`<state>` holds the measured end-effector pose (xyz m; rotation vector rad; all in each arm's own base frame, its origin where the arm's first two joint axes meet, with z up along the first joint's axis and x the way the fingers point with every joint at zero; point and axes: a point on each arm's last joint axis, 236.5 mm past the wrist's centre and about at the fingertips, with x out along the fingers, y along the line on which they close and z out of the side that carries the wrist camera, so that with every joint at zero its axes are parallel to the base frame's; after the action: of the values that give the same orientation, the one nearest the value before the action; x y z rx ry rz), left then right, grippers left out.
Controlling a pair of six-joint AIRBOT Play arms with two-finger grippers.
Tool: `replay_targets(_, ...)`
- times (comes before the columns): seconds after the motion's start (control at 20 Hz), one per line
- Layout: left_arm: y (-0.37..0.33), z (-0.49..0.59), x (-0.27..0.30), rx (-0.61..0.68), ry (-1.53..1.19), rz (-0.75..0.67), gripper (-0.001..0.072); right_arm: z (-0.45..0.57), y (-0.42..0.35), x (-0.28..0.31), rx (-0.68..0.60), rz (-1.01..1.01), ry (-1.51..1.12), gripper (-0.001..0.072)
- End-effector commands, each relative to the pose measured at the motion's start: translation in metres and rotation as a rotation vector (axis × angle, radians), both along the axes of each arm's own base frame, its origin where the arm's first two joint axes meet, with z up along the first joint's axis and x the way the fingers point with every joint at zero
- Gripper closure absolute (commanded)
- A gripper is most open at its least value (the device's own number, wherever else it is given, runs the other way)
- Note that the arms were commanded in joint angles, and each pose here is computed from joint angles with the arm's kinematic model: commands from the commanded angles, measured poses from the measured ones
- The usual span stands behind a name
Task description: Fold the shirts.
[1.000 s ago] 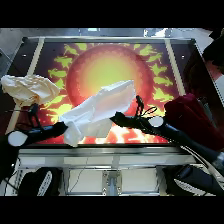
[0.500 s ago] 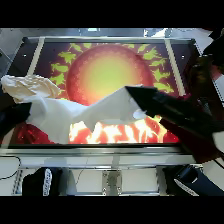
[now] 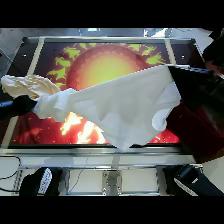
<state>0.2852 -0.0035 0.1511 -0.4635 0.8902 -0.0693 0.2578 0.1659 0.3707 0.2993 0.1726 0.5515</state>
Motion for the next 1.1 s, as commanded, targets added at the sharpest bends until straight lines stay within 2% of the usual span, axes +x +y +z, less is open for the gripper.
replay_targets(0.0, -0.011, -0.022, 0.012, -0.097, 0.091, -0.051, 0.0693, -0.046, -0.036, 0.050, -0.113, -0.198, 0.142, 0.0705)
replay_targets(0.25, -0.028, -0.078, 0.047, -0.170, 0.224, -0.119, 0.0693, -0.160, -0.037, 0.139, -0.183, -0.273, 0.438, 0.0705)
replay_targets(0.4, -0.043, -0.130, 0.069, -0.175, 0.311, -0.170, 0.0693, -0.241, -0.014, 0.165, -0.245, -0.213, 0.617, 0.0705)
replay_targets(0.5, -0.045, -0.159, 0.085, -0.176, 0.337, -0.150, 0.0693, -0.292, 0.003, 0.175, -0.252, -0.171, 0.726, 0.0704)
replay_targets(0.65, -0.033, -0.182, 0.111, -0.154, 0.301, -0.083, 0.0693, -0.334, 0.012, 0.196, -0.239, -0.177, 0.767, 0.0704)
replay_targets(0.8, -0.024, -0.179, 0.128, -0.132, 0.236, -0.039, 0.0687, -0.331, 0.015, 0.215, -0.198, -0.193, 0.701, 0.0693)
replay_targets(0.85, -0.025, -0.176, 0.128, -0.138, 0.231, -0.039, 0.0603, -0.323, 0.016, 0.219, -0.183, -0.195, 0.679, 0.0613)
replay_targets(0.9, -0.025, -0.171, 0.128, -0.135, 0.221, -0.042, 0.0391, -0.313, 0.017, 0.221, -0.179, -0.193, 0.666, 0.0434)
replay_targets(0.95, -0.024, -0.161, 0.128, -0.130, 0.199, -0.042, 0.0257, -0.300, 0.018, 0.222, -0.179, -0.187, 0.658, 0.0329)
replay_targets(1.05, -0.015, -0.130, 0.124, -0.119, 0.135, -0.030, 0.0260, -0.265, 0.009, 0.215, -0.274, -0.178, 0.633, 0.0327)
